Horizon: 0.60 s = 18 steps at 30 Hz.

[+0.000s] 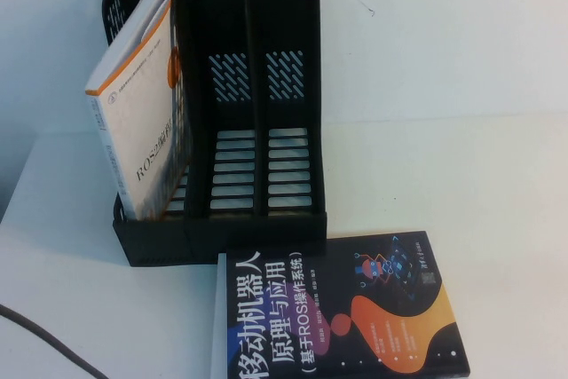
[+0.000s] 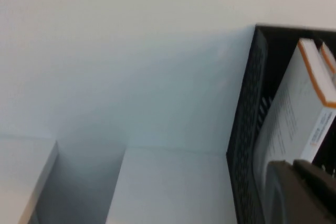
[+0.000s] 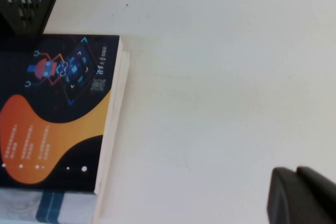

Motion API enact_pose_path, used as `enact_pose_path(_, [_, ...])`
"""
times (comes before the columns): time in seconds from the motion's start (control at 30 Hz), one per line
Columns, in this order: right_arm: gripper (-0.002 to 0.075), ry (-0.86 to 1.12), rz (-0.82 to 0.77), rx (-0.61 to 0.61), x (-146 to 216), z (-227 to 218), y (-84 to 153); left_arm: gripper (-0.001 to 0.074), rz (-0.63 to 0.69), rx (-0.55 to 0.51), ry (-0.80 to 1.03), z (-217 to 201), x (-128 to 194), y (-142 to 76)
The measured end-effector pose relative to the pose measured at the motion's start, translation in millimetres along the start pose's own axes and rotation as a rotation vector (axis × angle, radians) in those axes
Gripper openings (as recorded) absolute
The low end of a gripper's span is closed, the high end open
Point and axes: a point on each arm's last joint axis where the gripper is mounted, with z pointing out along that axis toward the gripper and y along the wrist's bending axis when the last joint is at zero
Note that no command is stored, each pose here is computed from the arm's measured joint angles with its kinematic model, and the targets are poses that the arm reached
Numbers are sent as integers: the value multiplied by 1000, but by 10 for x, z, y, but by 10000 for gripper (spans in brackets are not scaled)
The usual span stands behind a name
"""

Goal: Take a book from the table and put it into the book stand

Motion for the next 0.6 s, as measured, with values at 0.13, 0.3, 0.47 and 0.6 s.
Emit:
enact_pose_path(0.13, [-1, 0, 0, 0, 0, 0, 0, -1, 50, 16, 75, -1, 73, -12])
enact_pose_path(0.3, [-1, 0, 0, 0, 0, 0, 0, -1, -12, 71, 94, -5, 90, -64])
enact_pose_path(0.47, [-1, 0, 0, 0, 0, 0, 0, -1, -240, 155, 105, -14, 82, -150])
enact_pose_path(0.6, [-1, 2, -2, 1, 2, 0, -1, -1, -286, 188, 135, -23, 100, -184])
